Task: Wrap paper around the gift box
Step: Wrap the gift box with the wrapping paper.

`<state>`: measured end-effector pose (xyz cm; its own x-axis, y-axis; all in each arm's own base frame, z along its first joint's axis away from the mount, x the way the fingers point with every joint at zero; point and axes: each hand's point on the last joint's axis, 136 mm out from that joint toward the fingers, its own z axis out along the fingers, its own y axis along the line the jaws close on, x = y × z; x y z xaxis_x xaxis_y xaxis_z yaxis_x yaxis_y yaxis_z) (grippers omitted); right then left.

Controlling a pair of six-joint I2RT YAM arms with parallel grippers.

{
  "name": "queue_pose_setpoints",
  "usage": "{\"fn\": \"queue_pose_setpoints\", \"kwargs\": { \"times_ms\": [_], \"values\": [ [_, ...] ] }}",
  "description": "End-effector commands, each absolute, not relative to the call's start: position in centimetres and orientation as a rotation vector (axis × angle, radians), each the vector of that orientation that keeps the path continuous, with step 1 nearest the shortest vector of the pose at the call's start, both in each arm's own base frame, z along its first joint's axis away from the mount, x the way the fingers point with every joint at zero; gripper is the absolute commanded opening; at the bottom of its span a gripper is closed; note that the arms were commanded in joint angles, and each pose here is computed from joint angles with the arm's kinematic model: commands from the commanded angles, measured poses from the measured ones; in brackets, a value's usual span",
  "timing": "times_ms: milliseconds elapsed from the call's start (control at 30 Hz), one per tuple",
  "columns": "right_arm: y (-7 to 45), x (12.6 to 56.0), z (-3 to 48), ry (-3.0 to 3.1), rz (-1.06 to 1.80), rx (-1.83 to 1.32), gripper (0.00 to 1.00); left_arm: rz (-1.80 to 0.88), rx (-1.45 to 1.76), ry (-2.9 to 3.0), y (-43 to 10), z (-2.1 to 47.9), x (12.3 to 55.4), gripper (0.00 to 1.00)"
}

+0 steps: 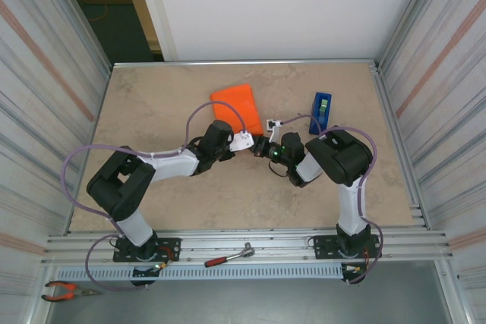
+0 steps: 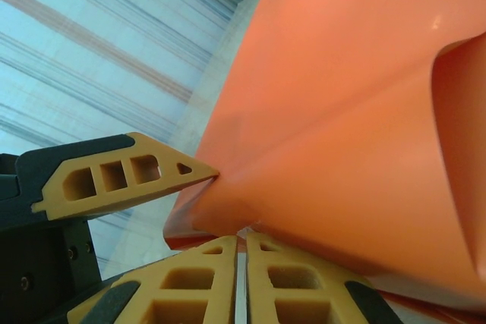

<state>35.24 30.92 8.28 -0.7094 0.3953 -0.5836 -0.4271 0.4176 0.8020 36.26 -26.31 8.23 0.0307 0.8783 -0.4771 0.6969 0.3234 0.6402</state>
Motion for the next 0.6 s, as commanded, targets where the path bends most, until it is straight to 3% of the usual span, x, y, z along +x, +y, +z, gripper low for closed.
{"fn": "queue_pose_setpoints", "kwargs": {
  "times_ms": [0, 567],
  "values": [
    [30.41, 35.43, 9.46, 1.877, 1.375, -0.007, 0.10, 0.270, 1.485, 1.812, -24.88, 4.89, 35.00, 0.34],
    [30.22, 35.33, 9.46, 1.888, 1.364, -0.005, 0.14, 0.273, 1.485, 1.816, -24.82, 4.78, 35.01, 0.34]
  ]
}}
